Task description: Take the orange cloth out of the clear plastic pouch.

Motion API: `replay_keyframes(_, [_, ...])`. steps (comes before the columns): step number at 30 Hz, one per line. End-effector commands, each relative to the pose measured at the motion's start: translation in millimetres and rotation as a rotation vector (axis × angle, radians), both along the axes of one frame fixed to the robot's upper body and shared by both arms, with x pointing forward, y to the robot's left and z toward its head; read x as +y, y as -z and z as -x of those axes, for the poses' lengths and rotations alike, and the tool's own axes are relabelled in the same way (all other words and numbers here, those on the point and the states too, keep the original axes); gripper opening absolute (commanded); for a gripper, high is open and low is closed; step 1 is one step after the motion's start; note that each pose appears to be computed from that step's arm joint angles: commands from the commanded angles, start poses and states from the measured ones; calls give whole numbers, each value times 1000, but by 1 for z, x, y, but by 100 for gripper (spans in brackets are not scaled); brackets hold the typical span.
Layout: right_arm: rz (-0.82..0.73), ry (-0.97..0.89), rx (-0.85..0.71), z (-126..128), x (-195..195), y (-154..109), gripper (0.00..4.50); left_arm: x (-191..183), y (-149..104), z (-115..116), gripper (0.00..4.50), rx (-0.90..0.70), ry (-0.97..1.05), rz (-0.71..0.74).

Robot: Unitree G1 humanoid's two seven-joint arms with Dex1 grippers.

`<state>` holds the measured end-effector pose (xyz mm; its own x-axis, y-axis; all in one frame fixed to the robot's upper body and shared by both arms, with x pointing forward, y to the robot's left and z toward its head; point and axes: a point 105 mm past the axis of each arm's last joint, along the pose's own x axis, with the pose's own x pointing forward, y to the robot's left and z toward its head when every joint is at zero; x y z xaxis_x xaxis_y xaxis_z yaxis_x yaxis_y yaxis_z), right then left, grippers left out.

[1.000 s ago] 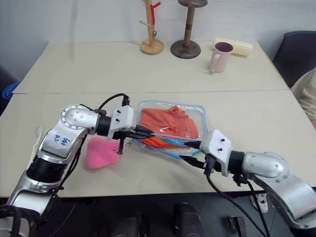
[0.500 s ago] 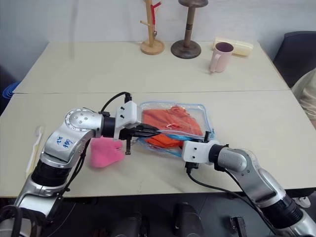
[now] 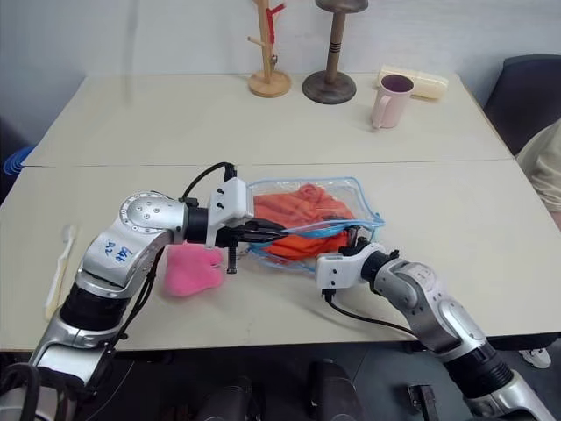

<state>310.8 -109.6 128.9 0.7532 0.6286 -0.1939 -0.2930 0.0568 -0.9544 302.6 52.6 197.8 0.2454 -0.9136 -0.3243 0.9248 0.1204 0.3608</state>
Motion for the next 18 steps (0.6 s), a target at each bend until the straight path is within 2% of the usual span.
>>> replay_keyframes(1, [14, -14, -12, 9, -8, -6, 447, -2, -15, -5, 0, -54, -6, 30])
replay_keyframes(4, [60, -29, -43, 12, -13, -4, 447, -5, -21, -7, 0, -36, -13, 71])
replay_keyframes(8, [77, -71, -50, 1, 9, 7, 447, -10, -21, -6, 0, -30, -3, 83])
replay_keyframes(15, [71, -74, -59, -34, 37, 17, 447, -15, -20, -6, 0, -18, 1, 95])
replay_keyframes(18, [67, -79, -38, -37, 35, 18, 388, -15, -18, -7, 0, -11, -5, 96])
